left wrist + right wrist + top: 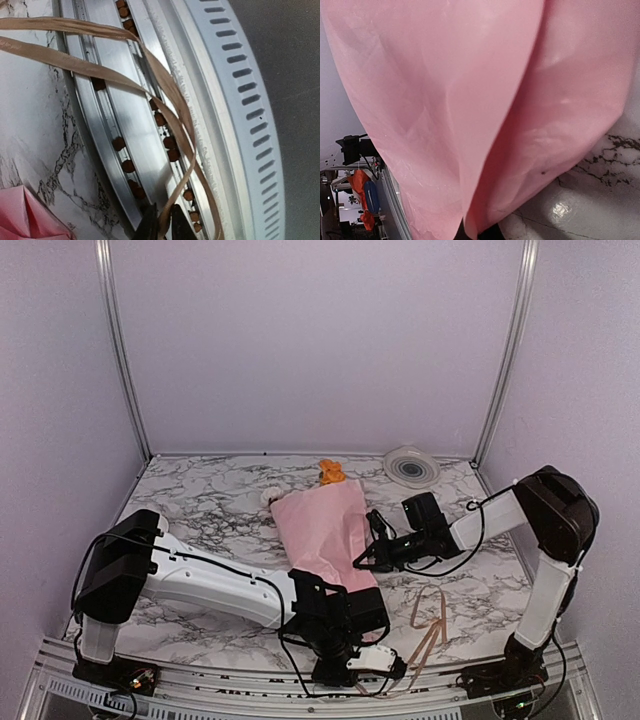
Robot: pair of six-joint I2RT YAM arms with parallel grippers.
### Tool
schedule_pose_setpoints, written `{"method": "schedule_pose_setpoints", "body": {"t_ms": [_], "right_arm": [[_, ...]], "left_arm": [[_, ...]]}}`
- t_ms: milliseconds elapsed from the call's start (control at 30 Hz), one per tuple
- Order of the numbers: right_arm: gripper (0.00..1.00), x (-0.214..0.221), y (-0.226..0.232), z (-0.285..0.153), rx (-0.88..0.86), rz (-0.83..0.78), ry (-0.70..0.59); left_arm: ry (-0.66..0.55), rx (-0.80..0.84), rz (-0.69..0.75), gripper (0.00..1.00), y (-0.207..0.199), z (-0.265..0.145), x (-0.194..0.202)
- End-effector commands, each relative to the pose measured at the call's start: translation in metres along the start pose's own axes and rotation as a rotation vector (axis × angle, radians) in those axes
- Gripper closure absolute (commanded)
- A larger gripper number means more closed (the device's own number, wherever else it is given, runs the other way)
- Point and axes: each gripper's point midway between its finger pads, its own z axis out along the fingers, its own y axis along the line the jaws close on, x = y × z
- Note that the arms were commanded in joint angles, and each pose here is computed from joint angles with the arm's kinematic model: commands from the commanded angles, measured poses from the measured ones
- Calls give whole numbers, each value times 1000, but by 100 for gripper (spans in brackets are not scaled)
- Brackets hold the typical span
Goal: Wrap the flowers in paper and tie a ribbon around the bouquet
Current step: Pick up the left side of the ribbon at the corner of the board, then place the left side of the ribbon at the center of the board.
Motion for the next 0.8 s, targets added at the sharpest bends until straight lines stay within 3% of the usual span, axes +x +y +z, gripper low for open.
{"method": "schedule_pose_setpoints", "body": {"t_ms": [0,100,300,400,567,700,767], "right_arm": [[100,-18,23,-8,1,-42,-28],[100,-24,27,-12,22,-37,-28],[100,-38,34,-15,28,-42,-44],[100,-49,33,-18,47,-47,-57],[100,-65,22,-19,87,-35,-78],[100,-73,15,-17,101,-25,-95],[100,-76,13,-15,106,-23,-101]], "left_arm": [[42,-98,-26,100,14,-12,8],[58,-194,-78,100,27,-26,21],[-43,-408,-259,100,63,-104,51],[-110,-540,-314,100,79,-153,66],[-171,-898,-421,100,109,-258,101],[-316,-1139,-421,100,101,-349,101],[-397,-1189,-383,100,91,-375,98]]}}
